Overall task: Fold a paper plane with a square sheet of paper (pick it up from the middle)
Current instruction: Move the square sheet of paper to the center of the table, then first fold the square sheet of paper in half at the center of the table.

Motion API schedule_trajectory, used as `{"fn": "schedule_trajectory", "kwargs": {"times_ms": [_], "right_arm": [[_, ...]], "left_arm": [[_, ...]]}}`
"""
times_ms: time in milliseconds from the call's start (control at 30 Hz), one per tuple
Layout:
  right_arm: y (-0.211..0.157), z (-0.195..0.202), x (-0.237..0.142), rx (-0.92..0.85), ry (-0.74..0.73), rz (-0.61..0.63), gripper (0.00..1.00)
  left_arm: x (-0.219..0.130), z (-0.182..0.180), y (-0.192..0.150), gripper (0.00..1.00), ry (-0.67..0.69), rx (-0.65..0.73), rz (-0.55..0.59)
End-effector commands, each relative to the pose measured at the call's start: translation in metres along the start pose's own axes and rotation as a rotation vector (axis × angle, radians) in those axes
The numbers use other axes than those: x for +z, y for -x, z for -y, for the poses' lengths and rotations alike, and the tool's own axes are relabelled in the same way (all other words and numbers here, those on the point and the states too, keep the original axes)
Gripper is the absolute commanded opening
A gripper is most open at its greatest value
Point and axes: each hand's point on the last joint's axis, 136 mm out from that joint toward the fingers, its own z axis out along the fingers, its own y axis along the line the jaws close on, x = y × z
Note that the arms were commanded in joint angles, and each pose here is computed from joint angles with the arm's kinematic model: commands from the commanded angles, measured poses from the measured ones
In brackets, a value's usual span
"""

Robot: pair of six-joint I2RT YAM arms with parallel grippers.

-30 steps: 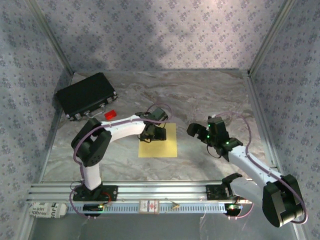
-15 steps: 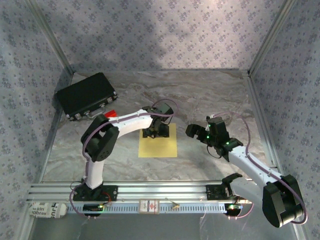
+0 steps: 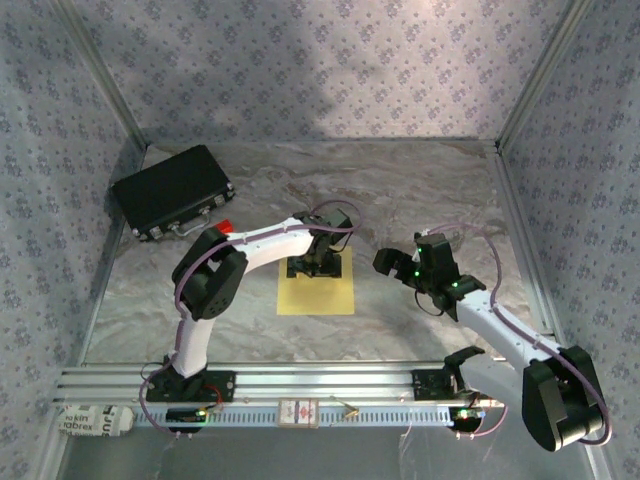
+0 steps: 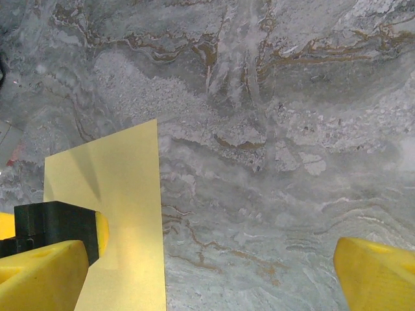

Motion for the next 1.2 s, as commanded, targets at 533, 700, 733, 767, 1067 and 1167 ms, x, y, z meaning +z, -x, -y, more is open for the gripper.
{"fn": "schedule_trajectory", "kwargs": {"times_ms": [533, 700, 733, 767, 1067, 1167], "right_arm": [[-0.008, 0.011, 0.002, 0.010, -0.038, -0.034, 0.99], [-0.009, 0.013, 0.002, 0.016, -0.049, -0.037, 0.99], [-0.009, 0.014, 0.002, 0.017, -0.051, -0.037, 0.99], [-0.009, 0.014, 0.002, 0.019, -0.053, -0.039, 0.99], [-0.010, 0.018, 0.002, 0.028, -0.068, -0.043, 0.99], [-0.011, 0.018, 0.002, 0.030, -0.073, -0.045, 0.99]], "left_arm": [[0.007, -0.003, -0.010, 0.90, 0.023, -0.042, -0.034], [0.010, -0.003, -0.011, 0.90, 0.029, -0.044, -0.041], [0.011, -0.004, -0.012, 0.90, 0.035, -0.043, -0.042], [0.012, -0.005, -0.012, 0.90, 0.038, -0.044, -0.044], [0.028, -0.008, -0.021, 0.90, 0.052, -0.043, -0.074], [0.033, -0.011, -0.024, 0.90, 0.061, -0.044, -0.085]]}}
